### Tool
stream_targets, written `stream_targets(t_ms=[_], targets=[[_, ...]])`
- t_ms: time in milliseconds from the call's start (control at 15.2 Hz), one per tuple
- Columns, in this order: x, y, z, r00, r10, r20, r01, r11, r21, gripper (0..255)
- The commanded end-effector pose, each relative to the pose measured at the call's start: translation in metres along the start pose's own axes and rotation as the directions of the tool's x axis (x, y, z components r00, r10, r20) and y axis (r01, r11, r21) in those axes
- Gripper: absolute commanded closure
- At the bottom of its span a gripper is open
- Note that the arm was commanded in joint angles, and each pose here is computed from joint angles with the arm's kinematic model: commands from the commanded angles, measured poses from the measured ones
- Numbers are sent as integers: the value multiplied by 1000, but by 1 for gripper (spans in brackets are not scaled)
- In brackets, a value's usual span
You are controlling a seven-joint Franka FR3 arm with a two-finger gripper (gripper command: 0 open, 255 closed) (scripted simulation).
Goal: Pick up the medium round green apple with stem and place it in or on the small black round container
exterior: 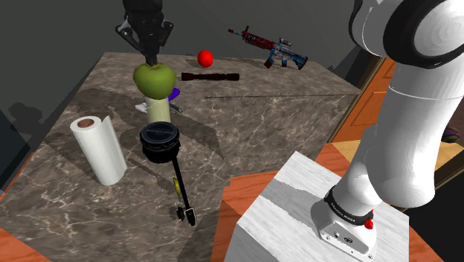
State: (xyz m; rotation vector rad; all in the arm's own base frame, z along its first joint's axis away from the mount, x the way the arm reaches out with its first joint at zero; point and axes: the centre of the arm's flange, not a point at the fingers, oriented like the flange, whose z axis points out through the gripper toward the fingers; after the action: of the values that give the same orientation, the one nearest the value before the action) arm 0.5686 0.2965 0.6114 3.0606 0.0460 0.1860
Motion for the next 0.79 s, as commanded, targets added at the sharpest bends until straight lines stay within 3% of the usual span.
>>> stream_targets(t_ms=[0, 726], targets=[[-2, -6, 5, 1000, 2, 0, -2, 1000, 0, 255], [-9, -10, 62, 1000, 2, 0, -2, 1000, 0, 255]])
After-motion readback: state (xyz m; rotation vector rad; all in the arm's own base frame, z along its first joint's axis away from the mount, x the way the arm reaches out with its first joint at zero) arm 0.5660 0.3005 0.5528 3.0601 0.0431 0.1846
